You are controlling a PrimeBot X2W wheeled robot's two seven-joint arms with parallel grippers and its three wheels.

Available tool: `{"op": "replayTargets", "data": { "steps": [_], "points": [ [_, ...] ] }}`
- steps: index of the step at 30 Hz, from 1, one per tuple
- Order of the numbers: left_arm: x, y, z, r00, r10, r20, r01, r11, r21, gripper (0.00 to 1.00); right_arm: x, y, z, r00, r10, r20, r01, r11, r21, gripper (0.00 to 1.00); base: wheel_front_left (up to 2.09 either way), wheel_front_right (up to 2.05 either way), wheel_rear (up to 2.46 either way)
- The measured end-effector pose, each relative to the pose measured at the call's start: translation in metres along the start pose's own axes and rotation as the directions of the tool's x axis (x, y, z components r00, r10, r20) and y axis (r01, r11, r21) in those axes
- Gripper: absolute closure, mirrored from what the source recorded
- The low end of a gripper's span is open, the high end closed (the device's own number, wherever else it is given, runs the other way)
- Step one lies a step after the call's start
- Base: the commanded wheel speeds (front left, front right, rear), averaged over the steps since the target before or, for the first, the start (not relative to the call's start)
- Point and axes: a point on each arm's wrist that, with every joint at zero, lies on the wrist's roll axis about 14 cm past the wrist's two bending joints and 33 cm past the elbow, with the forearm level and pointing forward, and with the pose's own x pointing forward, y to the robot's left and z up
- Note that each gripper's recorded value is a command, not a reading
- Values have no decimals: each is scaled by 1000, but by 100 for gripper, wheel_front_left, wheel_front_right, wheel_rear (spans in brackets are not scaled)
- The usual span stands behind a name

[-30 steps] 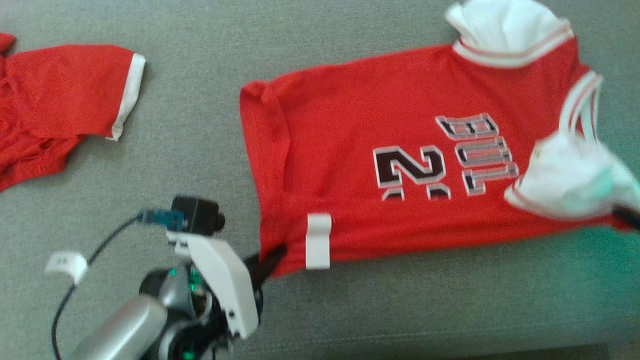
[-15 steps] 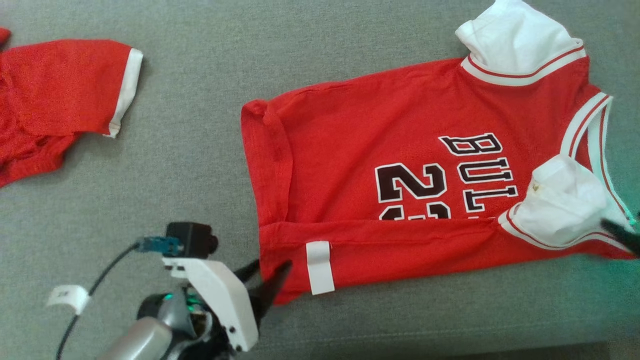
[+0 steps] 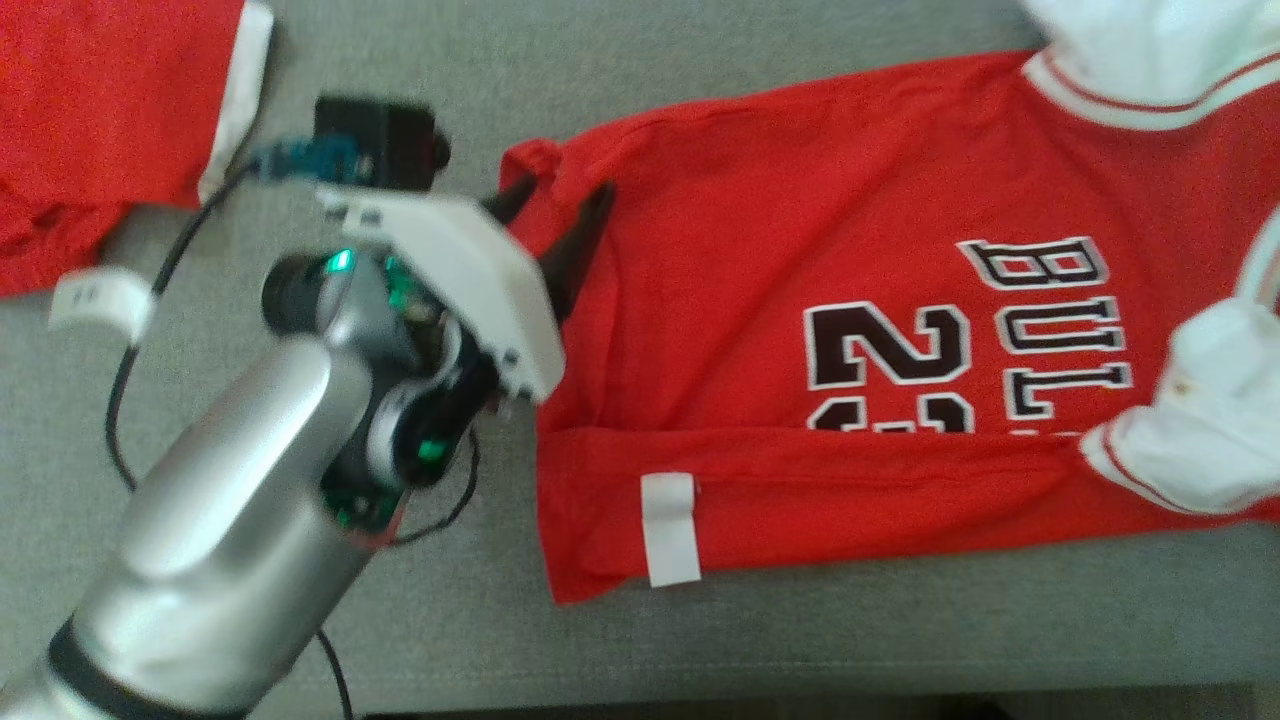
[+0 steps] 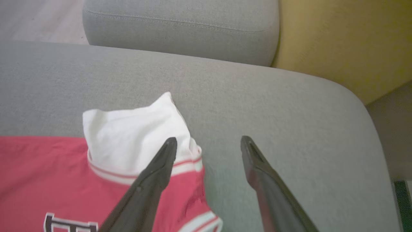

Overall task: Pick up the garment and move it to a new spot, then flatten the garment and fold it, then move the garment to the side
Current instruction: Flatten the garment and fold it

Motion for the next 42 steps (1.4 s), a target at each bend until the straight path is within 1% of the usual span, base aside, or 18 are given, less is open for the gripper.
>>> {"op": "replayTargets", "data": {
  "steps": [4, 5, 8, 11, 14, 19, 23, 24, 25, 27, 29, 30, 31, 32, 33, 34, 37, 42],
  "points": [
    [28, 17, -10, 998, 39, -58, -39, 999, -3, 0, 52, 15, 12, 999, 18, -31, -19, 999, -29, 0, 0, 0, 0],
    [32, 23, -16, 995, 57, -78, -56, 998, 17, 0, 65, 20, 11, 998, 25, -50, -26, 999, -32, 0, 0, 0, 0],
    [36, 28, -17, 994, 67, -81, -65, 997, 30, 0, 96, 41, -4, 991, 56, -125, -62, 997, -40, 0, 0, 0, 0],
    [37, 28, -18, 994, 64, -86, -61, 997, 41, 0, 115, 54, -24, 976, 74, -205, -84, 996, -40, 0, 0, 0, 0],
    [36, 29, -19, 994, 67, -89, -63, 997, 41, 0, 124, 60, -36, 965, 83, -251, -95, 995, -37, 0, 0, 0, 0],
    [33, 25, -24, 992, 61, -108, -55, 997, 61, 0, 123, 69, -32, 961, 106, -255, -118, 992, -35, 0, 0, 0, 0],
    [34, 24, -25, 991, 60, -120, -53, 996, 66, 19, 122, 72, -33, 961, 117, -251, -129, 991, -33, 0, 0, 0, 0],
    [34, 24, -25, 991, 58, -122, -50, 996, 70, 13, 122, 72, -33, 962, 116, -249, -129, 991, -36, 0, 0, 0, 0],
    [34, 24, -24, 991, 58, -121, -49, 996, 73, 5, 122, 72, -32, 962, 115, -246, -129, 991, -38, 0, 0, 0, 0],
    [33, 23, -23, 991, 58, -120, -49, 996, 76, 0, 120, 72, -32, 964, 113, -242, -127, 991, -42, 0, 0, 0, 0],
    [34, 23, -24, 990, 61, -124, -52, 996, 77, 2, 120, 71, -33, 964, 110, -242, -123, 992, -42, 0, 0, 0, 0],
    [34, 24, -24, 990, 64, -128, -54, 995, 78, 7, 119, 71, -33, 965, 110, -239, -123, 992, -42, 11, 0, 0, 0],
    [35, 25, -24, 989, 68, -129, -58, 995, 79, 24, 120, 71, -32, 966, 111, -234, -123, 992, -41, 75, 0, 0, 0],
    [36, 27, -23, 989, 75, -128, -65, 995, 80, 53, 120, 72, -30, 969, 113, -219, -125, 991, -44, 100, 0, 0, 0],
    [37, 30, -21, 988, 87, -125, -77, 994, 82, 70, 121, 73, -26, 973, 116, -198, -127, 991, -46, 100, 0, 0, 0],
    [38, 34, -19, 988, 101, -116, -92, 992, 82, 99, 121, 75, -22, 978, 120, -169, -129, 990, -47, 100, 0, 0, 0],
    [38, 38, -15, 989, 117, -88, -110, 991, 78, 100, 120, 76, -10, 990, 118, -81, -122, 992, -45, 100, 0, 0, 0],
    [39, 40, -3, 992, 125, -33, -123, 990, 63, 100, 116, 59, 5, 997, 78, 5, -78, 997, -18, 100, 0, 0, 0]
  ]
}}
